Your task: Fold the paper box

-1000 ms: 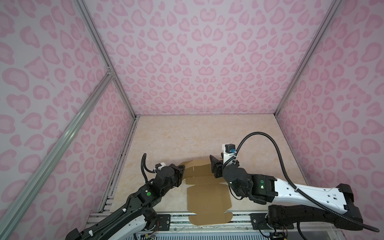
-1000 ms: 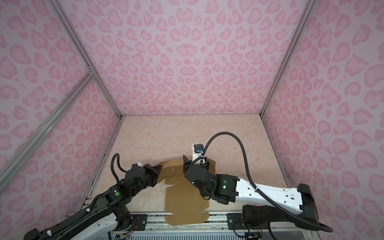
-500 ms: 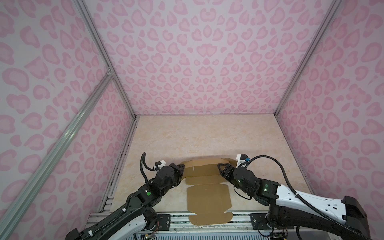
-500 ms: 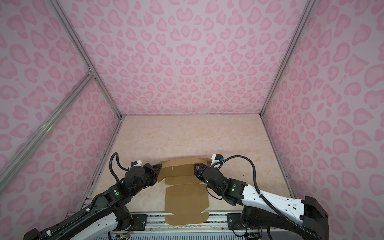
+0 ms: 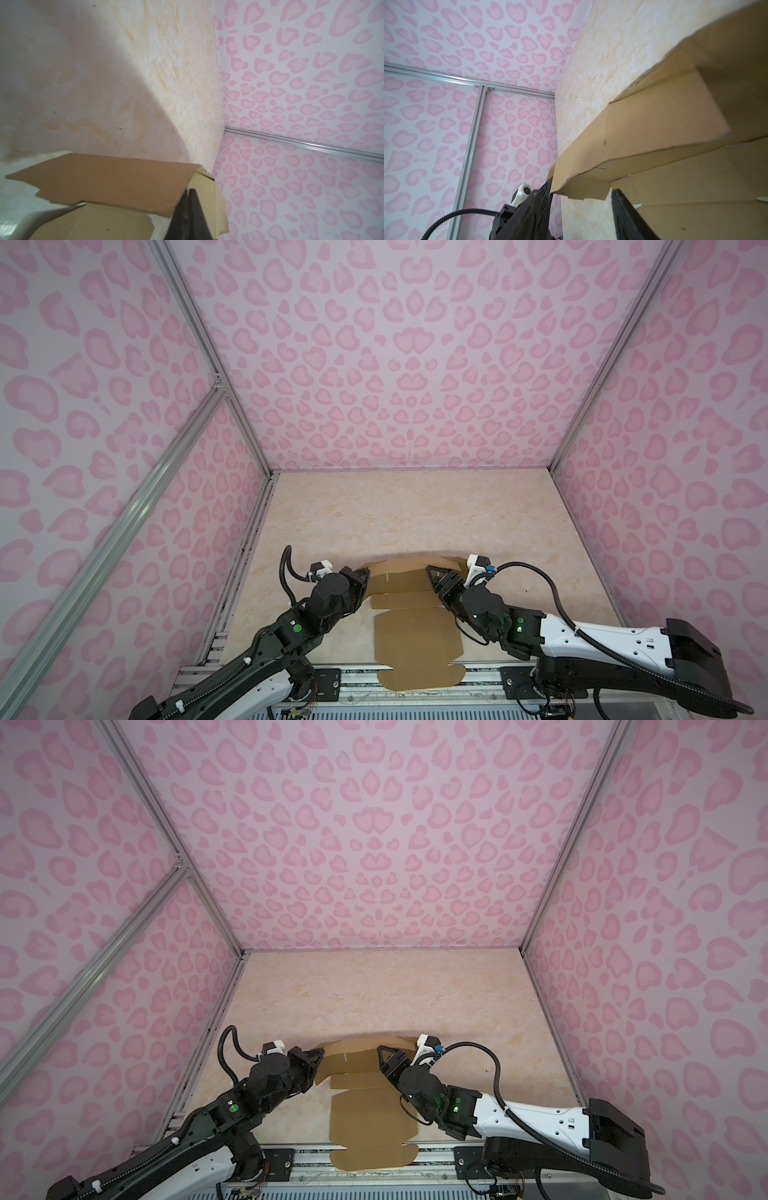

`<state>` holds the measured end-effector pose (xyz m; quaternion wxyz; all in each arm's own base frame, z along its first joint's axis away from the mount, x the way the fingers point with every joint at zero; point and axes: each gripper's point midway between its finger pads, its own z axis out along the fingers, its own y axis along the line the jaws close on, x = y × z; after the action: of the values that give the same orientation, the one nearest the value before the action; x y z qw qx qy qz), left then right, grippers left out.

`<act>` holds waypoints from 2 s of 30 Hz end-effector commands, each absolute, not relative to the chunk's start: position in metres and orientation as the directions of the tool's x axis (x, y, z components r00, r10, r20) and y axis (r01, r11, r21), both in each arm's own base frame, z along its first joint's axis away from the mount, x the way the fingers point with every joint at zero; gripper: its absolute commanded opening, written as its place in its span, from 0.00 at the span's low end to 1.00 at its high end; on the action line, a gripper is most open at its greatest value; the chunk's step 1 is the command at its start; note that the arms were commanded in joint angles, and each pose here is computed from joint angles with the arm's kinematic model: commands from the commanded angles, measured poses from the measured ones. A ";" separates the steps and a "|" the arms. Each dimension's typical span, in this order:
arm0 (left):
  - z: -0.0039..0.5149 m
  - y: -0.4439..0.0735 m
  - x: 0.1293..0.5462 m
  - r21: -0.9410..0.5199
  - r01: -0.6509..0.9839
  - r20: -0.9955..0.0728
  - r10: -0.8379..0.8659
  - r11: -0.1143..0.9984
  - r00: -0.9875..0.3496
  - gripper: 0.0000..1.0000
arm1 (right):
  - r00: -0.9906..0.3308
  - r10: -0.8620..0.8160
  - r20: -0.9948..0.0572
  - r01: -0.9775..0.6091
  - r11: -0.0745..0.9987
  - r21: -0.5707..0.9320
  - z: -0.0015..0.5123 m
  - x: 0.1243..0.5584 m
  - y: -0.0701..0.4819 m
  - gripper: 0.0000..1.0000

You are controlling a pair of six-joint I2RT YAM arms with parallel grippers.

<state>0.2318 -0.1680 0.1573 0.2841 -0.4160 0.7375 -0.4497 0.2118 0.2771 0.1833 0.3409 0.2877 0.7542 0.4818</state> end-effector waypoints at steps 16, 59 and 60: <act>0.164 -0.166 0.233 -0.919 -0.316 -0.062 -0.876 0.237 -0.477 0.04 | -0.576 0.789 -0.215 0.082 0.317 0.945 0.188 0.240 0.301 0.36; 0.189 -0.144 0.218 -0.842 -0.027 -0.453 -0.733 0.539 -0.508 0.67 | -0.447 0.835 -0.321 -0.001 0.358 0.934 0.186 0.269 0.242 0.00; 0.189 -0.142 0.217 -0.819 -0.011 -0.490 -0.710 0.573 -0.507 0.67 | -0.436 0.834 -0.339 -0.023 0.366 0.930 0.192 0.269 0.240 0.00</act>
<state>0.2179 -0.1487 0.1948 0.3960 -0.2959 0.7424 -0.4521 0.2679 0.2448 0.1793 0.4106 0.3227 0.6995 0.4879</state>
